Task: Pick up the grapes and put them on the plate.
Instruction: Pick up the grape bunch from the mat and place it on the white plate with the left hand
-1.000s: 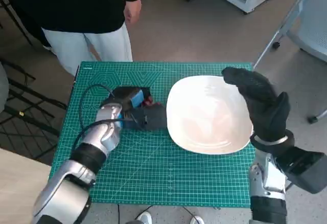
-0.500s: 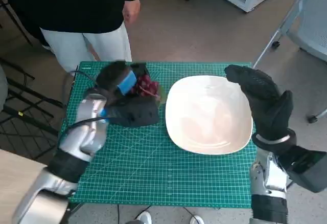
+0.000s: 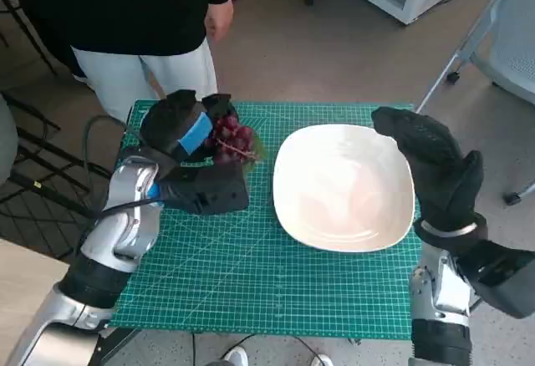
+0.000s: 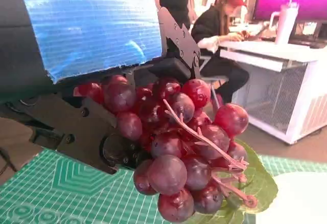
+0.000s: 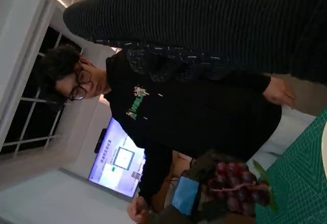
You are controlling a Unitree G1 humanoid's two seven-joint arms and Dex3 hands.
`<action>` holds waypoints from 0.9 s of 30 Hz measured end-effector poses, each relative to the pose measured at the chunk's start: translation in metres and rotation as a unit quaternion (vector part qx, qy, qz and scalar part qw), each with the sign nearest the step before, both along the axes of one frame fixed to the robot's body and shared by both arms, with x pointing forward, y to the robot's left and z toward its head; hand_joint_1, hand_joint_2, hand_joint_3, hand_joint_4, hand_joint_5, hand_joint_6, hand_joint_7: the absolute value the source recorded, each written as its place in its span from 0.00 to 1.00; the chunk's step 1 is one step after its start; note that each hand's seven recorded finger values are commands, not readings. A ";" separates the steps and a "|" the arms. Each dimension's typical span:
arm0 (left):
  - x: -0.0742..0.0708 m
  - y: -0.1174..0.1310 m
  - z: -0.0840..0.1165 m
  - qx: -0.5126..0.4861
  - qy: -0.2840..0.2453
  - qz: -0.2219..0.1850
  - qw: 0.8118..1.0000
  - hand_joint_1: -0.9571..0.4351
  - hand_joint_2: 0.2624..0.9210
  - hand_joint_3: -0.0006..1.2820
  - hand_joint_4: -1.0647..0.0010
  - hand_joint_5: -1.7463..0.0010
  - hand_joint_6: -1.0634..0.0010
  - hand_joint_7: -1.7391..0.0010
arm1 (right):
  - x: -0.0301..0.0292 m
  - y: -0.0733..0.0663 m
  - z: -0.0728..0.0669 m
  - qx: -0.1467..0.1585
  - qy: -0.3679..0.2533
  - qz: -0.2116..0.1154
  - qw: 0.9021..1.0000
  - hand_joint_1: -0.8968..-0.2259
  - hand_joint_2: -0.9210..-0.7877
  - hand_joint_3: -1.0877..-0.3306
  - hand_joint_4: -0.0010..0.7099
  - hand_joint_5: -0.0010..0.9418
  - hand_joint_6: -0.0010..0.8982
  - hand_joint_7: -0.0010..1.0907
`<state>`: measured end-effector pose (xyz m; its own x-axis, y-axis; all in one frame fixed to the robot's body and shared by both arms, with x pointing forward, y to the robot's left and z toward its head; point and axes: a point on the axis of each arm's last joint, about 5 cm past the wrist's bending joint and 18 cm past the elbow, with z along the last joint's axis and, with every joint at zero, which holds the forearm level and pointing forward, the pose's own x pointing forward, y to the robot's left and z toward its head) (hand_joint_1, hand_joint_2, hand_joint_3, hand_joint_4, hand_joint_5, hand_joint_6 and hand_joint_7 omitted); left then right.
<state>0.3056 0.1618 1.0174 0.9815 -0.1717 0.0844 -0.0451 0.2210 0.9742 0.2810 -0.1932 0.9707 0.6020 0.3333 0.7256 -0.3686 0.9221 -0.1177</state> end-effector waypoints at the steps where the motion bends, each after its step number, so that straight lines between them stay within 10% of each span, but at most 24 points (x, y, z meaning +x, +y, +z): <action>1: -0.001 -0.001 0.001 -0.001 0.002 -0.001 1.000 0.69 1.00 0.10 0.43 0.20 0.41 0.42 | 0.0000 0.000 0.000 0.000 0.000 0.000 1.000 0.58 0.00 0.70 0.29 0.01 0.00 0.35; 27: -0.017 -0.073 0.030 -0.004 -0.020 -0.163 0.986 0.69 1.00 0.12 0.49 0.16 0.41 0.41 | -0.0049 -0.013 -0.002 0.011 -0.006 -0.018 1.000 0.56 0.00 0.72 0.30 0.01 0.00 0.34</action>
<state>0.2886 0.0889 1.0472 0.8696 -0.4776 0.1250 -0.0089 0.2381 0.9712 0.2761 -0.2063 0.9684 0.6051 0.2949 0.7395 -0.3341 0.9372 -0.1004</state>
